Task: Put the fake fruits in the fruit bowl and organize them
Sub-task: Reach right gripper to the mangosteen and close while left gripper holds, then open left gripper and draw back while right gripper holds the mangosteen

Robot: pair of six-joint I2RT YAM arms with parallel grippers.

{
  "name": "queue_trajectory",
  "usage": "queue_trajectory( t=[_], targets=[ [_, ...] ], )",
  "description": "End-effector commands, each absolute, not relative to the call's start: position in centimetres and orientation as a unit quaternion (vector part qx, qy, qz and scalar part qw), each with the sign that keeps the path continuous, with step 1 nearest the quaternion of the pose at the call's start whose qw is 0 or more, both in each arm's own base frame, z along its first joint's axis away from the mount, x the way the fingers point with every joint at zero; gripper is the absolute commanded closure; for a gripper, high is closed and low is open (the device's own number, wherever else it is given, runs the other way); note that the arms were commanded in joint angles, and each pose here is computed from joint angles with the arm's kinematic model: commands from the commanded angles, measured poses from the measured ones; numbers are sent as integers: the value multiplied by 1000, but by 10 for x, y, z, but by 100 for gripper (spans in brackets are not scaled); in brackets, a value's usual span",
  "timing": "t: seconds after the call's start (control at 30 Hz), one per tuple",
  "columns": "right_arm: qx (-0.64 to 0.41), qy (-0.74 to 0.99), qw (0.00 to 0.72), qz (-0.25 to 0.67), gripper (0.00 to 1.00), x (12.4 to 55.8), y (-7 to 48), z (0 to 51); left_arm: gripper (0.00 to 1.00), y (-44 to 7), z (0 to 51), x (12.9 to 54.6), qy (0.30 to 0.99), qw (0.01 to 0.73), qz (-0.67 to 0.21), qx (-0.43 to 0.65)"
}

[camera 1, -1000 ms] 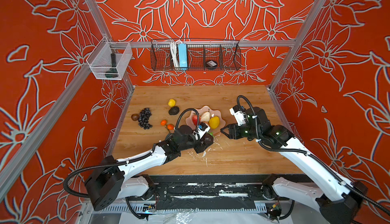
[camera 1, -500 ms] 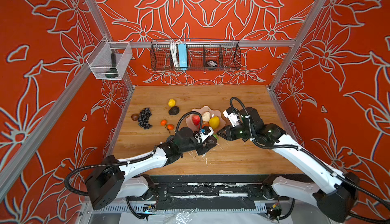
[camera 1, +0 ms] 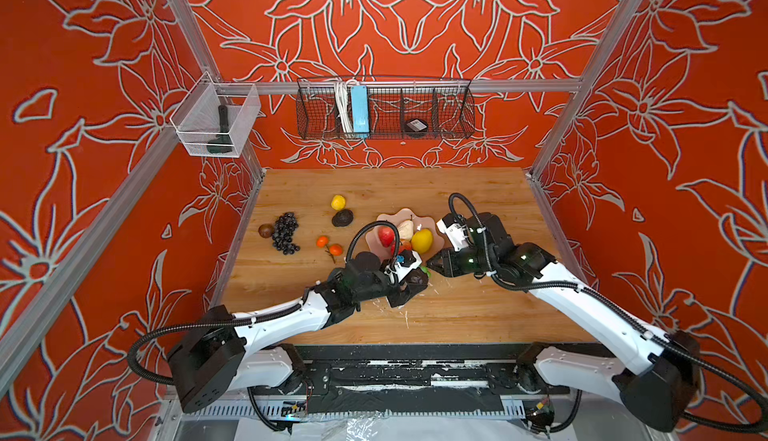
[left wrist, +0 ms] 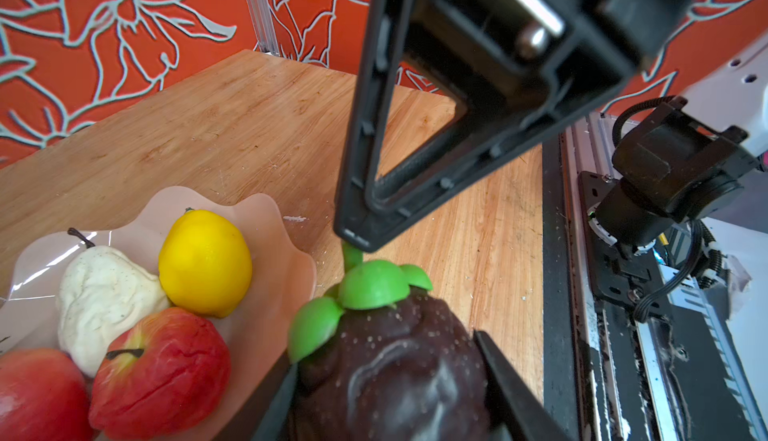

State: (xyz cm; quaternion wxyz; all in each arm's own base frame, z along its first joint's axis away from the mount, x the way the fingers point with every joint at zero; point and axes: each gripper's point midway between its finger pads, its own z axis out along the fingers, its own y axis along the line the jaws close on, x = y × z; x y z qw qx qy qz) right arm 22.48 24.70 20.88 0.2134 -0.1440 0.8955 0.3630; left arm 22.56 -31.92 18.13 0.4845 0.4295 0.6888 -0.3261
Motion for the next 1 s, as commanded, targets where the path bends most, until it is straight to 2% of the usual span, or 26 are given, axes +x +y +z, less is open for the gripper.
queue_trajectory(
  t=[0.0, 0.33, 0.67, 0.87, 0.97],
  targets=[
    [-142, 897, 219, 358, 73, 228, 248, 203, 52, -323, 195, 222, 669, 501, -335, 435],
    [-134, 889, 196, 391, 75, 225, 260, 200, 52, -326, 201, 221, 662, 508, -347, 429],
    [-134, 889, 194, 394, 91, 223, 259, 201, 50, -324, 204, 231, 666, 524, -329, 417],
    [-143, 893, 211, 371, 96, 227, 254, 202, 32, -321, 198, 236, 680, 523, -318, 404],
    [-149, 900, 232, 339, 98, 235, 246, 205, 10, -315, 196, 240, 694, 523, -311, 384]
  ],
)
